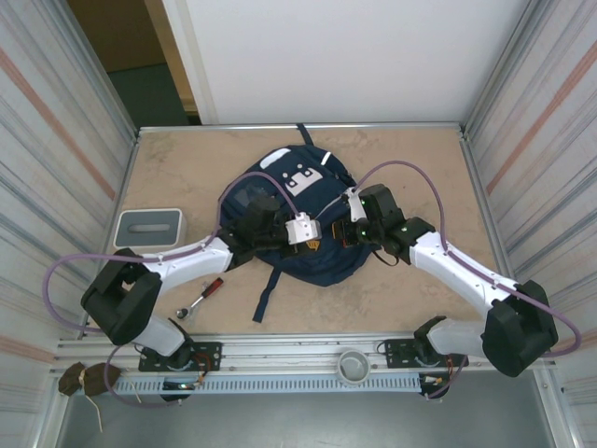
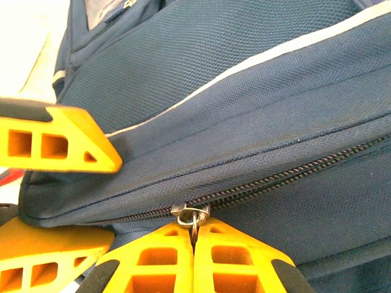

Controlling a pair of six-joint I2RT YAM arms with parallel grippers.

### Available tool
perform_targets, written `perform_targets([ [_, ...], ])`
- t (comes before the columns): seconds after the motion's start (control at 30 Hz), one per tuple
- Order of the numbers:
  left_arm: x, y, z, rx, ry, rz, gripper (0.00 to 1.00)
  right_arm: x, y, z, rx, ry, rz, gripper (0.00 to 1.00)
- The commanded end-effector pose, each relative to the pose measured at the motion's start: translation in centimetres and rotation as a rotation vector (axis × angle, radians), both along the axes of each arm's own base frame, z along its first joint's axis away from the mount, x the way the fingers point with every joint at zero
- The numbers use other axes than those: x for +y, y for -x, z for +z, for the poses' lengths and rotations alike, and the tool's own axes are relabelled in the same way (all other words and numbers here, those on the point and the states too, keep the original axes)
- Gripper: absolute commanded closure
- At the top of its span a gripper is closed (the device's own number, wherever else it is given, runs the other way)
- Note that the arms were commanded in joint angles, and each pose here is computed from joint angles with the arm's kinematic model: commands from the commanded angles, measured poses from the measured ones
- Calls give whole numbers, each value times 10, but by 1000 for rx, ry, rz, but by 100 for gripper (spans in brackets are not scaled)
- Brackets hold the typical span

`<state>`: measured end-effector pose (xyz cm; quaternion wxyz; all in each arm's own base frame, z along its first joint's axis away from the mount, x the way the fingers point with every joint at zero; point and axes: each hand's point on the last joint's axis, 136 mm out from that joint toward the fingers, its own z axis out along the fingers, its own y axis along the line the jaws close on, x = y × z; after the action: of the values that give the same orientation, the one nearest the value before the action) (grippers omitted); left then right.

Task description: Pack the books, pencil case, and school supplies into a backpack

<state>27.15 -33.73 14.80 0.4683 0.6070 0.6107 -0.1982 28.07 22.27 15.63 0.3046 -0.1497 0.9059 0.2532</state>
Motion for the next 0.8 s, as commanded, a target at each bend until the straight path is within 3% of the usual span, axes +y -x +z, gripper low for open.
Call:
perform_targets([
  [0.0,1,-9,9,-41,-13,27,70,7,1,21,-72,-42,33,100],
  [0.1,8,-6,15,-31,19,23,81,-3,-1,14,-70,9,17,100],
  [0.23,21,-1,19,-3,70,10,88,-17,-6,7,-66,71,-16,100],
  [0.47,38,7,36,22,183,-34,89,-34,-16,-5,-16,91,-64,100],
  [0.77,48,5,40,30,223,-23,89,-50,-24,-12,26,102,-125,100],
])
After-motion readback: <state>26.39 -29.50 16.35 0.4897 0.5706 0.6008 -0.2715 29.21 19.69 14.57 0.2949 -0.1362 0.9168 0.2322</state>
